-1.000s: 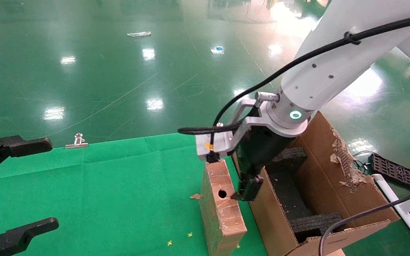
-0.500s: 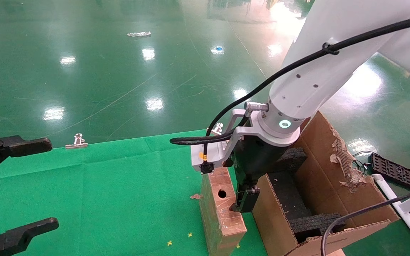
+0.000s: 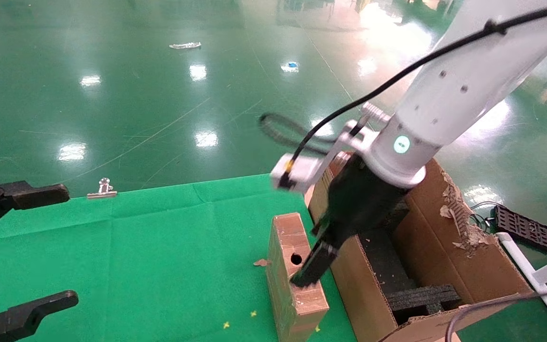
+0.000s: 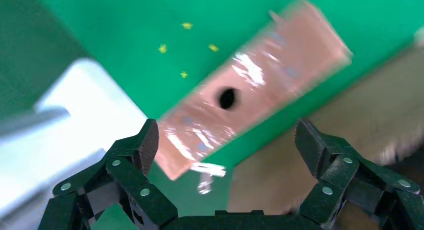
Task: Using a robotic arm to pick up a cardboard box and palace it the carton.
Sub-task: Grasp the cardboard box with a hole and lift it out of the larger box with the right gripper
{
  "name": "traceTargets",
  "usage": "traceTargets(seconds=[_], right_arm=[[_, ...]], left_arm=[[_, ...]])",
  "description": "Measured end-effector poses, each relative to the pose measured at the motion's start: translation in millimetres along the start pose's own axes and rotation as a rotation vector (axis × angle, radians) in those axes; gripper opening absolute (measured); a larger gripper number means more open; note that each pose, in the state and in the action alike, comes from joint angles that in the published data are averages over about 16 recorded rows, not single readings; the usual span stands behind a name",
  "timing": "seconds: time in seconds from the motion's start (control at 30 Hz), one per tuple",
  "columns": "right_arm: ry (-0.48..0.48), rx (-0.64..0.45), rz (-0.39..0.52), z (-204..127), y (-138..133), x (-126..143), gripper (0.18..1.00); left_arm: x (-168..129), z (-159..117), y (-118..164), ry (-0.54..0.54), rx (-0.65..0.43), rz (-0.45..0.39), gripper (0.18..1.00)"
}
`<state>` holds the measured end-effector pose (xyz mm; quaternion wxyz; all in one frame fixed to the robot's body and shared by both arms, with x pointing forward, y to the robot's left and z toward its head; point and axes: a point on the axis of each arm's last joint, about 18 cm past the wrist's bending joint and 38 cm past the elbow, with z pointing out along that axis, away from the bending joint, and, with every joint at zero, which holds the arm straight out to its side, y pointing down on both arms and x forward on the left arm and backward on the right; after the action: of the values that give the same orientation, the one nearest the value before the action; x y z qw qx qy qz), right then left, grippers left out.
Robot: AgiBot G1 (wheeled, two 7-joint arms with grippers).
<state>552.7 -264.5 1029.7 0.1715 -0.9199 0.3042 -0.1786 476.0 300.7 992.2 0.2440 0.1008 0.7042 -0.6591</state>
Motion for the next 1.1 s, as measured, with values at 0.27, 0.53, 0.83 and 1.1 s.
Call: traceTargets(seconds=[0.27, 0.53, 0.83, 1.1], right_arm=[[-0.082, 0.010, 0.294, 9, 6, 18, 1.000], [-0.134, 0.003, 0.409, 29, 6, 26, 1.000], [-0.110, -0.037, 0.420, 45, 0, 30, 0.996], [-0.086, -0.065, 0.415, 52, -3, 29, 0.968]], left_arm=[[0, 0, 0, 0.000, 0.000, 0.000, 1.000], [0, 0, 0, 0.000, 0.000, 0.000, 1.000], [0, 0, 0, 0.000, 0.000, 0.000, 1.000], [0, 0, 0, 0.000, 0.000, 0.000, 0.993]])
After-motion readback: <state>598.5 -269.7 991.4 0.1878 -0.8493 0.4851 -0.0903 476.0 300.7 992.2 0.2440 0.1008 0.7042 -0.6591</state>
